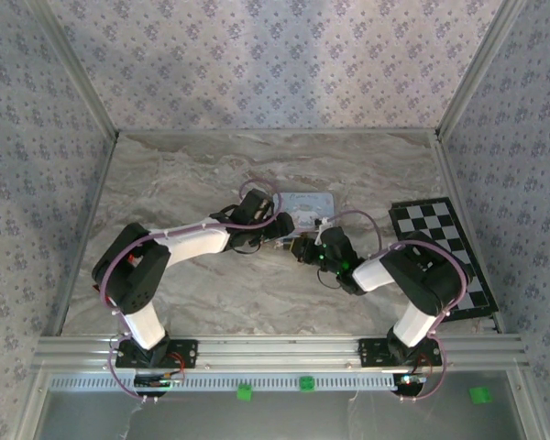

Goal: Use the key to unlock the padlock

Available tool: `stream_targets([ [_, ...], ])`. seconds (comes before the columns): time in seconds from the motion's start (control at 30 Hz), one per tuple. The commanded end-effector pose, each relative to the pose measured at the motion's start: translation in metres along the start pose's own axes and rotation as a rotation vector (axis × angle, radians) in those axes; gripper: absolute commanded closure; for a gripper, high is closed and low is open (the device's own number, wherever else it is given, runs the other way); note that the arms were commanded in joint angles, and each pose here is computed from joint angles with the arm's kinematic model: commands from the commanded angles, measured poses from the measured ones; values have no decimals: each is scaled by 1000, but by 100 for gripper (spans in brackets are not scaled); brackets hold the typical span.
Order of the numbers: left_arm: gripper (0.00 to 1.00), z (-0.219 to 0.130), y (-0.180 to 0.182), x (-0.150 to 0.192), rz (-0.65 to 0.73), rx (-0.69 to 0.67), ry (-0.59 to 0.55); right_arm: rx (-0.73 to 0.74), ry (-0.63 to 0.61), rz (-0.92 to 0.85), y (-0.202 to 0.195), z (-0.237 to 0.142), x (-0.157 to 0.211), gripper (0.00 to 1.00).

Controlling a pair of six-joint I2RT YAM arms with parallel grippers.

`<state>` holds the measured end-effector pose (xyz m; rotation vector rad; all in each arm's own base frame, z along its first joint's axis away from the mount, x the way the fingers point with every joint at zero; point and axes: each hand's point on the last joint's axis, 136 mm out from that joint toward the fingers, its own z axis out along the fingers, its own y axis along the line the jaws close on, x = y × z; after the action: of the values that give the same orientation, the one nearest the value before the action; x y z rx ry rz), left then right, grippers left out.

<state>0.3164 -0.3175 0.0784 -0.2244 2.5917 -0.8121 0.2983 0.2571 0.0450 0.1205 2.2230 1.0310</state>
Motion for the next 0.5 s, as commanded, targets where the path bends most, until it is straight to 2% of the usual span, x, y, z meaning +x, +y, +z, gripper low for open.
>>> stream_targets([
  [0.0,20,-8,6,-2,-9,-23,-24,150,69,149,-48,-9,27,87],
  [0.1,20,-9,8,-3,-15,-30,-31,169,50,154,-54,-15,24,86],
  [0.3,20,-8,3,-4,-24,-14,-32,154,45,134,-54,-19,24,64],
  [0.47,20,-2,-2,-1,-17,-15,-16,220,76,82,-61,-16,31,55],
])
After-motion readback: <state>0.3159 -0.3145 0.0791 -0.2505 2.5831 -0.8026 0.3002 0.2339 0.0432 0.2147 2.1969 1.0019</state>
